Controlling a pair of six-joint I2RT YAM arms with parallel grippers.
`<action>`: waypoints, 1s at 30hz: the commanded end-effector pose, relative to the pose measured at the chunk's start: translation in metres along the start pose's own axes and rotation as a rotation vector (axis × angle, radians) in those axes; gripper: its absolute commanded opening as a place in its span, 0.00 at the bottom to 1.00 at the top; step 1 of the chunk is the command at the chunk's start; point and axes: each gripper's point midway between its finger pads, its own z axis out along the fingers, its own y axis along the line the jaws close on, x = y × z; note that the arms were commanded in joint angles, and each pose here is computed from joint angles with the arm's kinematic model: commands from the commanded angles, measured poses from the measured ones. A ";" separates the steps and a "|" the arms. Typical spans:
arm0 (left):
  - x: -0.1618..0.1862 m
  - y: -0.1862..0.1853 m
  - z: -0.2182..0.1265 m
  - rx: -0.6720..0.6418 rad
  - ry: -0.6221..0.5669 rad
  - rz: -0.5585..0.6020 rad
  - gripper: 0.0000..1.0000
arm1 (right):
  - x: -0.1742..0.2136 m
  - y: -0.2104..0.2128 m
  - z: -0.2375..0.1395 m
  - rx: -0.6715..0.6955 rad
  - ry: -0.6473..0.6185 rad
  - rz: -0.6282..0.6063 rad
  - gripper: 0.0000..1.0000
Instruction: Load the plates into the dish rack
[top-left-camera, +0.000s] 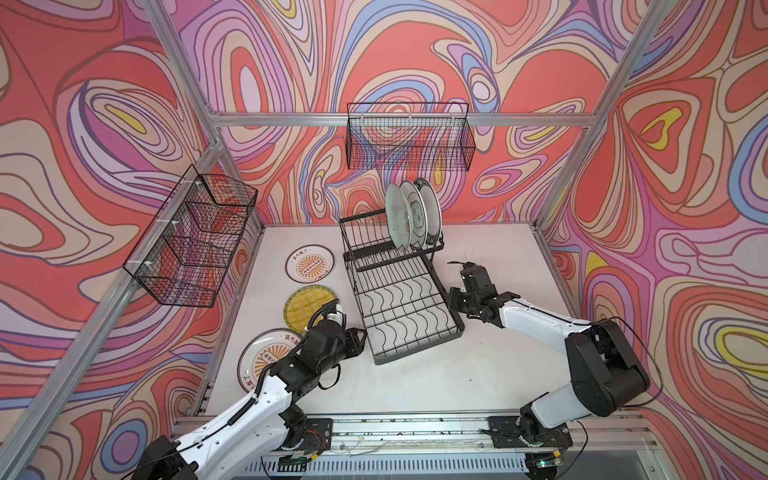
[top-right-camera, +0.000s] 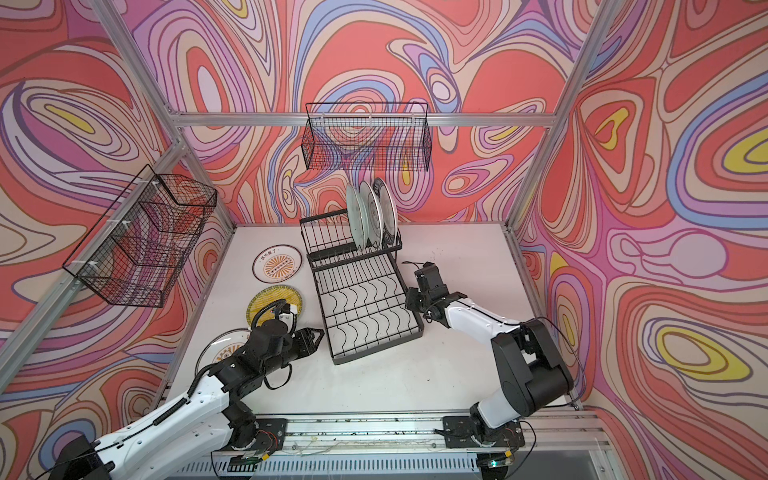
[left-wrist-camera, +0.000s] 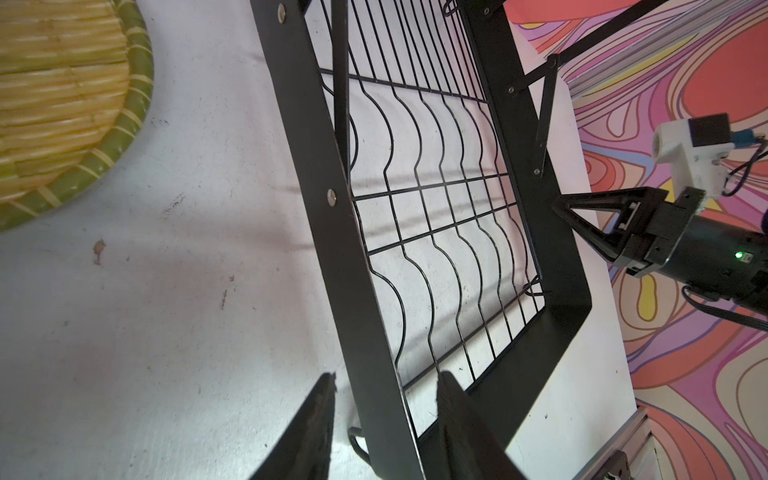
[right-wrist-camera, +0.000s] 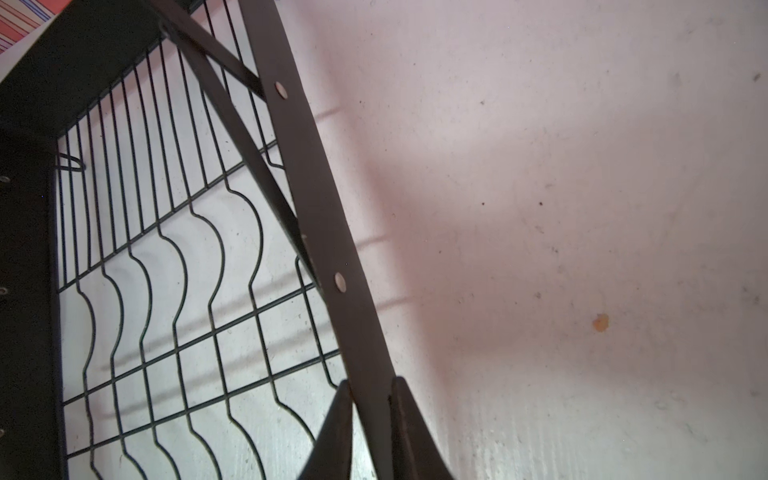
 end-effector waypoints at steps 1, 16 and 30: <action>0.000 0.007 -0.001 -0.021 -0.010 -0.014 0.44 | 0.002 -0.009 0.001 0.043 0.004 0.000 0.15; -0.004 0.012 -0.009 -0.051 -0.031 0.005 0.44 | 0.001 -0.027 -0.005 0.147 -0.003 -0.007 0.06; -0.007 0.012 -0.012 -0.064 -0.042 0.015 0.44 | -0.006 -0.053 -0.009 0.247 -0.020 0.030 0.01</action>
